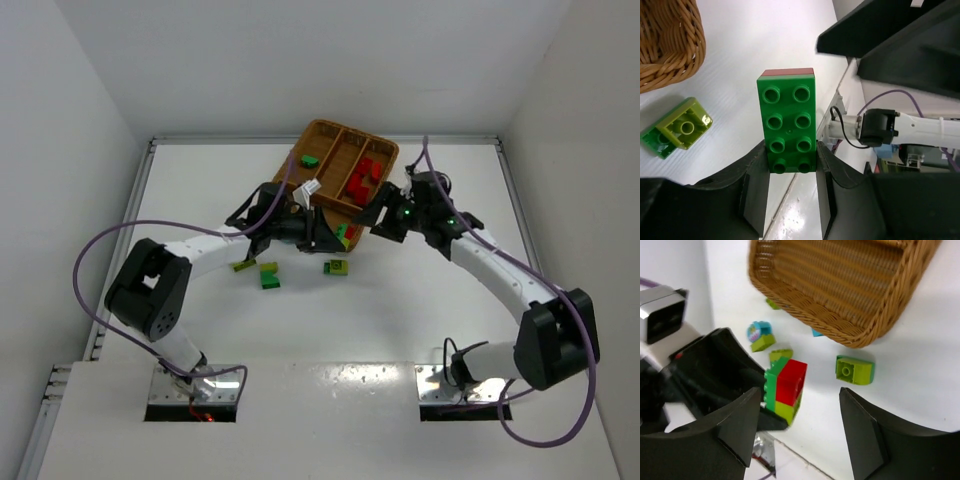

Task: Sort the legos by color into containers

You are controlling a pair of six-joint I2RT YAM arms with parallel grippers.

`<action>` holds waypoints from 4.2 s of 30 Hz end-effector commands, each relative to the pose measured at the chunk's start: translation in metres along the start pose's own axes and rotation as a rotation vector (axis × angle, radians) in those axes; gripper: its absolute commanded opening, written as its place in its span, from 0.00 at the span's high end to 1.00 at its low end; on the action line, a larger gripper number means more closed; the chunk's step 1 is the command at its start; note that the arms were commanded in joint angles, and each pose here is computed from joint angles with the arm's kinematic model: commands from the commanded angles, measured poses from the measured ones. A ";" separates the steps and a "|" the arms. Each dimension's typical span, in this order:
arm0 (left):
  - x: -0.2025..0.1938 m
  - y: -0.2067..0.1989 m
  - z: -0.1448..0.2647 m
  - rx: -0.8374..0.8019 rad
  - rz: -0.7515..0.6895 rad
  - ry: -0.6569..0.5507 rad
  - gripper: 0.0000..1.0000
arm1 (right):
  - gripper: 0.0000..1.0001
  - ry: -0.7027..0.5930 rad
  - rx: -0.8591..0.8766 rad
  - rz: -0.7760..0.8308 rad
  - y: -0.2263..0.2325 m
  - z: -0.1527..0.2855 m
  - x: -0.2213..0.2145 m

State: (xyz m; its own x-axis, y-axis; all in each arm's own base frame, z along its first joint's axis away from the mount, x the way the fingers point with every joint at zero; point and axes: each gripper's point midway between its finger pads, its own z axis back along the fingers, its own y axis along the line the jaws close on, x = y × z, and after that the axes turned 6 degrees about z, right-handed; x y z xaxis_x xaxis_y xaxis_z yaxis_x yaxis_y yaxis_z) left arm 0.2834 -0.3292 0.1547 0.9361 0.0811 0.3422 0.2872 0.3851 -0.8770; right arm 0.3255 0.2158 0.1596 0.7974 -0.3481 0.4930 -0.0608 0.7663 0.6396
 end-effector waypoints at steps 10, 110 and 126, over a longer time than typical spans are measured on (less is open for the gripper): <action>0.005 -0.076 0.033 -0.351 -0.156 0.157 1.00 | 0.32 0.030 0.645 0.172 0.051 0.031 -0.007; 0.047 -0.014 0.079 -0.177 -0.072 0.119 1.00 | 0.21 0.137 0.732 0.359 0.104 -0.023 0.013; 0.056 -0.034 0.092 -0.215 -0.133 0.080 1.00 | 0.58 0.189 0.853 0.322 0.123 -0.025 -0.010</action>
State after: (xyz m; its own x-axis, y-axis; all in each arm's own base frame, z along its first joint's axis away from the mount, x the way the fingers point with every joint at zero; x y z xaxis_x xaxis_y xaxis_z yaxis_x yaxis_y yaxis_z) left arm 0.3115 -0.2564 0.2062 0.9418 -0.0336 0.3345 0.3327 0.2345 -0.9134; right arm 0.3323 0.3221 0.2119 0.7719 -0.0464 0.6340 -0.6172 0.1838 0.7650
